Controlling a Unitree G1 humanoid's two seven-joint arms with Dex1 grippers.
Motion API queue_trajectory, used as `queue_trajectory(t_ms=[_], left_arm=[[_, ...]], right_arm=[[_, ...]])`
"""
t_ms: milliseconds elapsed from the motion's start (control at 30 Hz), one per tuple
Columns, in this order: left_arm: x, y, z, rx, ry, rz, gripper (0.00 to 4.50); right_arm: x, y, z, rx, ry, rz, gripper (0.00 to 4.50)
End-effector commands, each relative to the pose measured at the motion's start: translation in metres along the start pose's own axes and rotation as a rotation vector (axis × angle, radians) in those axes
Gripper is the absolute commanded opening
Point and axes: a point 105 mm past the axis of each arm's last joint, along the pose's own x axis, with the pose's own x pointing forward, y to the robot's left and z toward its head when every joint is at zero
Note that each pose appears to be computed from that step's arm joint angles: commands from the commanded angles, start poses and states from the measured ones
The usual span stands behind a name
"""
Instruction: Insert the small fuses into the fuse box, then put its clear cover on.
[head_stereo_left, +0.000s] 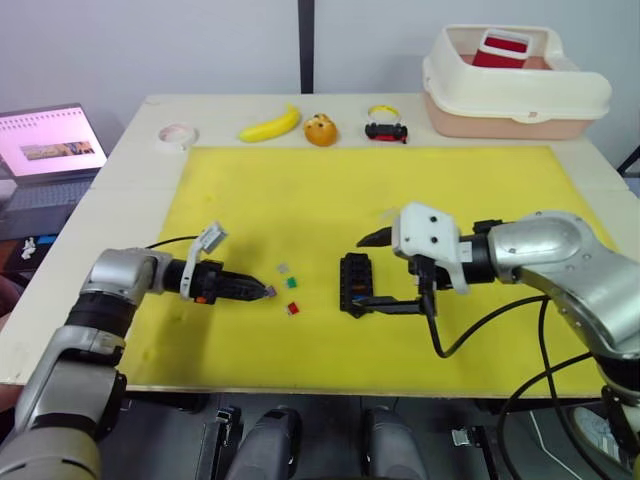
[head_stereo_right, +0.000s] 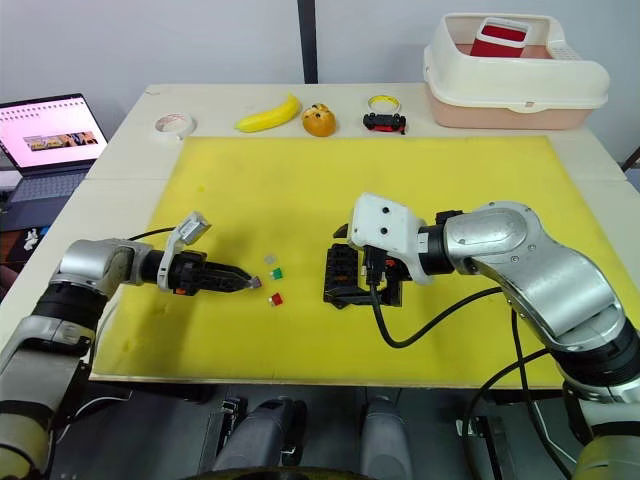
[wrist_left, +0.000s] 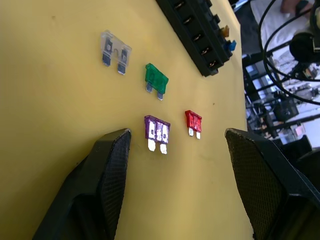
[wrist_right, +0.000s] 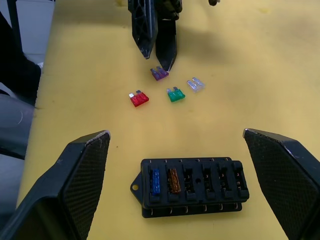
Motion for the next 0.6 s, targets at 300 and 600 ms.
queue_trajectory(t_ms=[300, 600], left_arm=[[0.022, 0.002, -0.011, 0.001, 0.056, -0.049, 3.19], [0.019, 0.013, -0.016, -0.027, 0.033, -0.004, 0.37]], right_arm=[[-0.002, 0.001, 0.004, -0.031, -0.007, -0.023, 4.5], [-0.001, 0.001, 0.003, -0.032, -0.003, -0.025, 4.5]])
